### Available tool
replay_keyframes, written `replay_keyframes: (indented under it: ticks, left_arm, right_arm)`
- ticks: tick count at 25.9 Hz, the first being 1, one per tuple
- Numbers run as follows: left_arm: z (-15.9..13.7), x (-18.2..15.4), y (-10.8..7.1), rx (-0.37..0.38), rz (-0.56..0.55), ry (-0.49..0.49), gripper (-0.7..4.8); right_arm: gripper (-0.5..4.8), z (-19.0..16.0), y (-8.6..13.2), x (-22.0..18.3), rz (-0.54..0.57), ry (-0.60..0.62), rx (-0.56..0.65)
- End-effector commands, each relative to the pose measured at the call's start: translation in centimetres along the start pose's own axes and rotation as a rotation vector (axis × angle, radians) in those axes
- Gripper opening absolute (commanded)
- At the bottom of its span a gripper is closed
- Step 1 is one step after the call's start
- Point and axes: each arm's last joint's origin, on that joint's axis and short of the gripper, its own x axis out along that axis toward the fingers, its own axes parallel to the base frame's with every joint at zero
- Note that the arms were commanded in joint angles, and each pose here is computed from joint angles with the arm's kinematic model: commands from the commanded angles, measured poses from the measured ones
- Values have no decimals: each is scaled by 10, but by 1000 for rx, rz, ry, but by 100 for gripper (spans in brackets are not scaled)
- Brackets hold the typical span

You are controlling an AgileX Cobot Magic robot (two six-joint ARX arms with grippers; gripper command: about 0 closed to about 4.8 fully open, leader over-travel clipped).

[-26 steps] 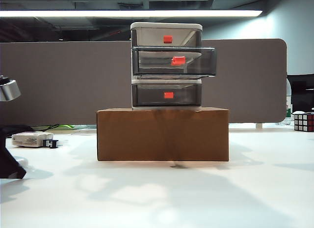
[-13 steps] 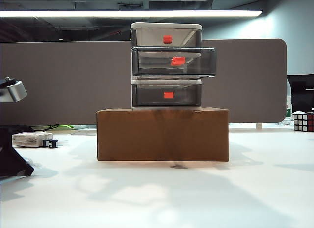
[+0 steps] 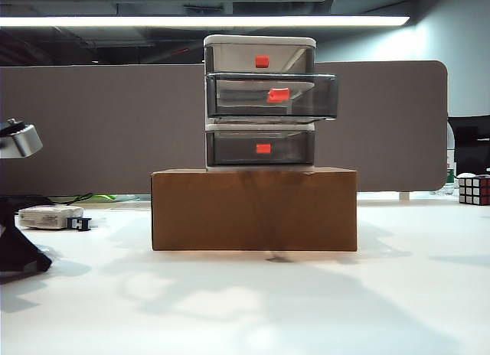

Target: Open the second layer of the drawer on the table, pick up the earphone case on the table and put it in, and finally close the drawer.

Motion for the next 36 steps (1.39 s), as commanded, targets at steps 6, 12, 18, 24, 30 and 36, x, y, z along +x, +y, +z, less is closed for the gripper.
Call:
replay_keyframes:
  ticks: [6,12,18,24,30,36]
  left_arm:
    - [41,-35,-5,73,-16,-239,82]
    - [107,-98,-39,297,-77,-532,79]
    - [159,-101,-64,368,-165,-603,79]
    - [196,-52,-92,425,-288,-544,79]
    - [222,-6,-116,444,-312,-495,80]
    - [219,21,-127,444,-342,-396,206]
  right_arm:
    - [-5,5,4,-7,-13,-22,-21]
    - [-5,5,6,-10,-14,-26,-24]
    - [-5,6,7,-10,-12,-28,-22]
    - [-5,6,7,-10,-10,-29,-18]
    - [-5,6,7,-11,-9,-29,-18]
    - [-5,7,9,-14,-12,-36,-24]
